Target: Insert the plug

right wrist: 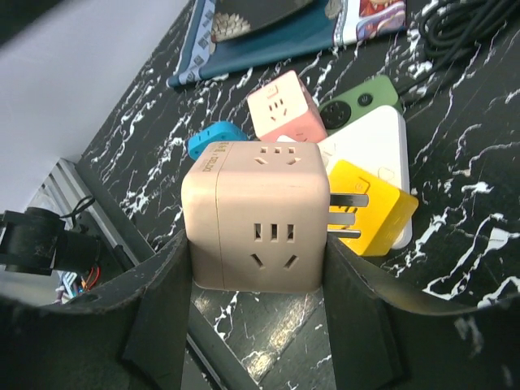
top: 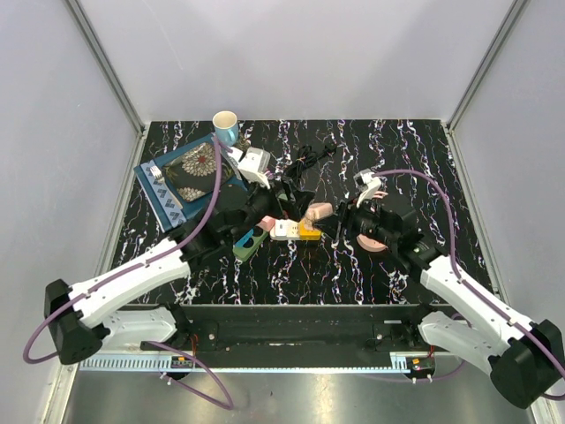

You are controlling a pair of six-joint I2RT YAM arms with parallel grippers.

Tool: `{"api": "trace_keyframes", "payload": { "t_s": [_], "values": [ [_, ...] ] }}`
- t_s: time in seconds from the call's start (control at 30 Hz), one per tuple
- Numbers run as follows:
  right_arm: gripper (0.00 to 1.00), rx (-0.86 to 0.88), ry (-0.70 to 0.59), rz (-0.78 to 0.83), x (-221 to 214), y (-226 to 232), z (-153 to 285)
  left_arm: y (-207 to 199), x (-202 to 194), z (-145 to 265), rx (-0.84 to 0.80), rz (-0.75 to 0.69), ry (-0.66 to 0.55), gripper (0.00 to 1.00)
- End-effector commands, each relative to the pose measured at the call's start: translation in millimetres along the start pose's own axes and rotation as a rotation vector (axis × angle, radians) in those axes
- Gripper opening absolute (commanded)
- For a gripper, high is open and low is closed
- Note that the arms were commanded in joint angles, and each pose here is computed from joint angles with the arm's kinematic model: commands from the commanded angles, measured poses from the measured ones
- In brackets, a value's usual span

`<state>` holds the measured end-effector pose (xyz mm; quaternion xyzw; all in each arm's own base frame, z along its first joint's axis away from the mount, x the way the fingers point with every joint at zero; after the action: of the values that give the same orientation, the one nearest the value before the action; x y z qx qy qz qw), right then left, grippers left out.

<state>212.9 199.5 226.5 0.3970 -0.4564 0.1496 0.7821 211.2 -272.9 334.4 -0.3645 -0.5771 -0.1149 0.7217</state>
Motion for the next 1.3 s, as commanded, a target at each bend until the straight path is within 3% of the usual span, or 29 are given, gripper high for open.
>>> {"api": "trace_keyframes", "payload": {
  "t_s": [0.0,0.13,0.47,0.67,1.0,1.1,1.27],
  "values": [
    [0.00,0.062,-0.208,0.081,40.7,17.6,6.1,-3.5,6.9,-17.1,0.073,0.257,-0.051,0.99],
    [0.00,0.060,-0.242,0.068,42.3,16.7,6.0,-4.6,-8.4,-26.7,0.076,0.329,-0.015,0.99],
    [0.00,0.076,-0.272,0.023,45.5,21.3,9.4,-9.6,-30.7,-39.3,0.009,0.250,0.069,0.97],
    [0.00,0.093,-0.277,0.020,46.4,23.8,9.6,-9.3,-39.8,-46.2,0.006,0.244,0.093,0.86],
    [0.00,0.063,-0.307,0.012,48.3,19.9,11.2,-18.9,-52.1,-50.4,-0.050,0.270,0.173,0.79],
    [0.00,0.071,-0.305,0.011,48.8,20.6,10.3,-17.7,-56.8,-52.1,-0.047,0.272,0.182,0.67],
    [0.01,0.048,-0.302,-0.001,48.4,18.4,11.6,-23.8,-60.0,-51.9,-0.086,0.280,0.217,0.35]
  ]
}}
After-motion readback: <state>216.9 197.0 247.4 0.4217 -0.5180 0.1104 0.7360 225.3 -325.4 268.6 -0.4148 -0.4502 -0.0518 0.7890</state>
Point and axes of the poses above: each gripper's point midway between its finger pads, its own z axis back along the fingers, its own y axis along the line the jaws close on, x = y × z, the point moved 5 cm from there along z, back along the fingers
